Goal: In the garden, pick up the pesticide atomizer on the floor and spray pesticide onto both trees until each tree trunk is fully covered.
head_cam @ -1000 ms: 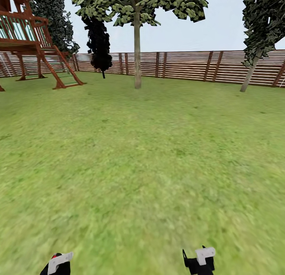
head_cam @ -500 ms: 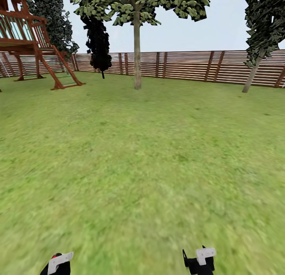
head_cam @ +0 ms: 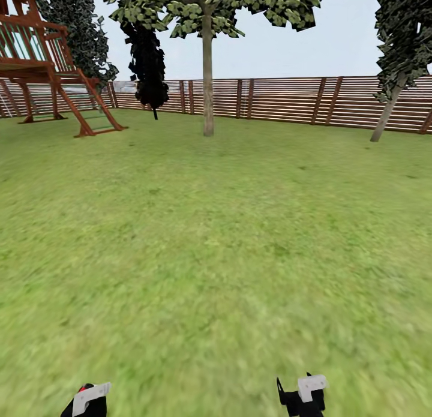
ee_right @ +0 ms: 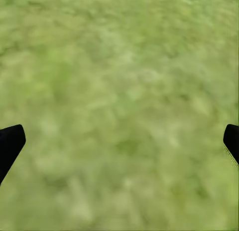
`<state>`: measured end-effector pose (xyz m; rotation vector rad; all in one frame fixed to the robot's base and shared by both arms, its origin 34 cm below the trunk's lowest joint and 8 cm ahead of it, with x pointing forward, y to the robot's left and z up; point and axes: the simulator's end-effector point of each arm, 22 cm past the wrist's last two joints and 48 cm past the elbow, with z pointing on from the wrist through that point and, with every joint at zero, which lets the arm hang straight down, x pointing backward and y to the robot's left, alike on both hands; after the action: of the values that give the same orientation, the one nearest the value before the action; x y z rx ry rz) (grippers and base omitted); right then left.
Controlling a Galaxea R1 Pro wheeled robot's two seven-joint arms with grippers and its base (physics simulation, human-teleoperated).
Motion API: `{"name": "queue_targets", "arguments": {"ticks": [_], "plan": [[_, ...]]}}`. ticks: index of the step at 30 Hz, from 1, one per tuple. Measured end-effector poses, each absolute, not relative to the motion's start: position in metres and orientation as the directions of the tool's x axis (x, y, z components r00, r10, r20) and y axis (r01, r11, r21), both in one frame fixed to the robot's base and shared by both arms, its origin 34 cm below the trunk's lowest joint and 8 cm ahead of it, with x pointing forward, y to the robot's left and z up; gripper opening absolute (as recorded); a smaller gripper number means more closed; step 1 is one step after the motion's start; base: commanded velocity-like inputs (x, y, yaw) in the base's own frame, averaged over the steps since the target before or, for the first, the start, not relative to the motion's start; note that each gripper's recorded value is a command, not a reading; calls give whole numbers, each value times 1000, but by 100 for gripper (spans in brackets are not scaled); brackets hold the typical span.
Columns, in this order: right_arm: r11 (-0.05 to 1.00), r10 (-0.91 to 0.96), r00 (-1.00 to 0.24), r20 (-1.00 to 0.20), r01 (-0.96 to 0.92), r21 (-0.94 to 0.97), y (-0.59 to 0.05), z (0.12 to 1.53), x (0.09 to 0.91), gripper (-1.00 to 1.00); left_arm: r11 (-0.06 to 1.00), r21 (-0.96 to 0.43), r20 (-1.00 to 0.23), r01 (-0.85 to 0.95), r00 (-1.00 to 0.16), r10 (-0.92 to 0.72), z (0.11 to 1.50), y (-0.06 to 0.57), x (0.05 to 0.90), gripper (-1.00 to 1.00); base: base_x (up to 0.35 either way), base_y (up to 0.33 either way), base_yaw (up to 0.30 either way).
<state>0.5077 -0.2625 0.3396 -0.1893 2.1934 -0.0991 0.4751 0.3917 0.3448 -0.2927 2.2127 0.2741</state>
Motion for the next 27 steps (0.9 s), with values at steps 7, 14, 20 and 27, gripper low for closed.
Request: {"name": "queue_targets", "arguments": {"ticks": [7, 14, 20, 27], "plan": [[985, -172, -580, -796, -100, -141, -262, 339, 508, 100, 948, 94, -793, -303, -599, -113, 345, 392, 475, -100, 340, 0, 0], [985, -173, -581, -796, -101, -141, -263, 339, 507, 100, 948, 94, -793, -303, -599, -113, 345, 392, 475, -100, 340, 0, 0], [985, -173, -580, -796, -100, -141, -263, 339, 507, 100, 948, 94, -793, -304, -598, -113, 345, 392, 475, -100, 340, 0, 0], [985, -173, -581, -796, -100, -141, -263, 339, 507, 100, 948, 94, -793, -303, -599, -113, 345, 392, 475, -100, 340, 0, 0]]}}
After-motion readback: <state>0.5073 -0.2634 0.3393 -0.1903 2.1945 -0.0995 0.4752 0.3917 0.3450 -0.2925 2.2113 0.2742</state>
